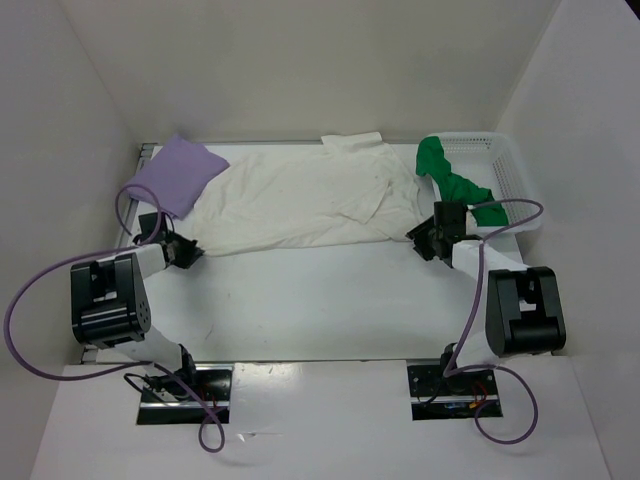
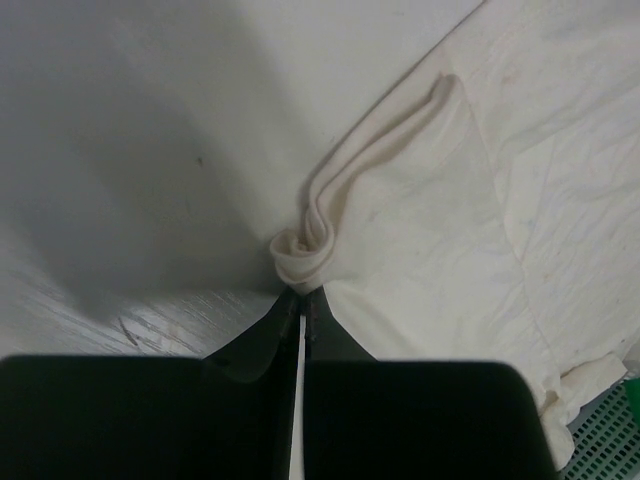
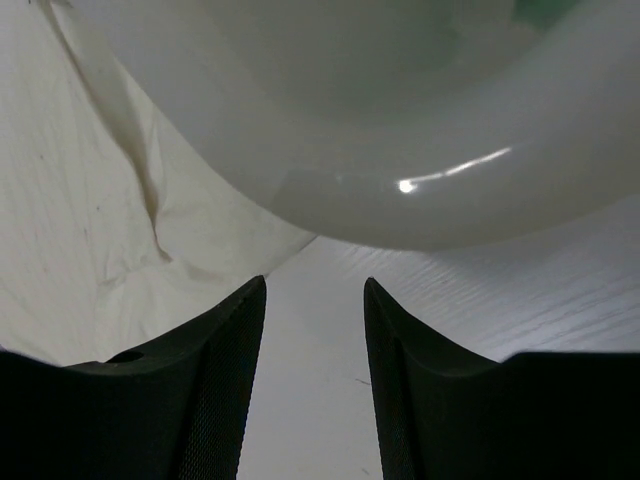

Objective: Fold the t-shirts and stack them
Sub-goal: Fold the flattened tshirt in 1/3 of the way

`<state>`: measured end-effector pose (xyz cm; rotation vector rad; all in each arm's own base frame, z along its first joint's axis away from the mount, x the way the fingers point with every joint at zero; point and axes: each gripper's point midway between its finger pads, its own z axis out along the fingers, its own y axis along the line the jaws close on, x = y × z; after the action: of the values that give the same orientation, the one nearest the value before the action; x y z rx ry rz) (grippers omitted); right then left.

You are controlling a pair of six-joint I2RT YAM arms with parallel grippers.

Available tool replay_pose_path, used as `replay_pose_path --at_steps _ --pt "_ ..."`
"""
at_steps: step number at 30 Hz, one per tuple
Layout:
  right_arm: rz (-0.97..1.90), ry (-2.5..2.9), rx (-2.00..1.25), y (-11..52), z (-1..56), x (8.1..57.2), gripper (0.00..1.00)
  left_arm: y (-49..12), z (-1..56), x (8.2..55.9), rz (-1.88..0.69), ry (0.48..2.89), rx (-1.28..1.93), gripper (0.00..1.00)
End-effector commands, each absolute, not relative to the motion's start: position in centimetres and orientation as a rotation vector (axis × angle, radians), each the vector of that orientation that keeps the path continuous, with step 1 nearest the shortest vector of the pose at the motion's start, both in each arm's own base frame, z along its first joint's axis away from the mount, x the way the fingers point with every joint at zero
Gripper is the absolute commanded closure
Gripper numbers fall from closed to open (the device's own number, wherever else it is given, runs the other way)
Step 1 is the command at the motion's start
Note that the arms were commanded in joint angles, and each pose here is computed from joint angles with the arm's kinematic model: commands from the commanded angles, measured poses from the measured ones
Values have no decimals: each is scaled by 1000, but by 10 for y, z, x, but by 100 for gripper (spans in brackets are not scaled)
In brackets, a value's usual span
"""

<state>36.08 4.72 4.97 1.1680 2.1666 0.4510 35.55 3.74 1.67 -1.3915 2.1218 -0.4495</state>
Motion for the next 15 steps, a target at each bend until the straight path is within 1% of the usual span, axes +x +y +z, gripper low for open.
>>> replay_pose_path --at_steps 1,8,9,11,12,15 --pt "413 2045 1204 32 63 382 50 62 1 339 -315 2167 -1424 100" --pt "335 2093 1255 27 34 383 50 66 -1 333 -309 2183 -1436 100" --pt "336 2090 1253 27 37 386 53 67 -1 333 -306 2189 -1426 100" --pt "326 2086 1255 25 36 388 54 67 -1 333 -305 2189 -1425 100" --pt "300 2102 1267 24 32 386 59 65 -1 333 -319 2192 -1423 100" --pt "267 2103 1262 20 33 389 66 66 0 333 -330 2188 -1430 100"
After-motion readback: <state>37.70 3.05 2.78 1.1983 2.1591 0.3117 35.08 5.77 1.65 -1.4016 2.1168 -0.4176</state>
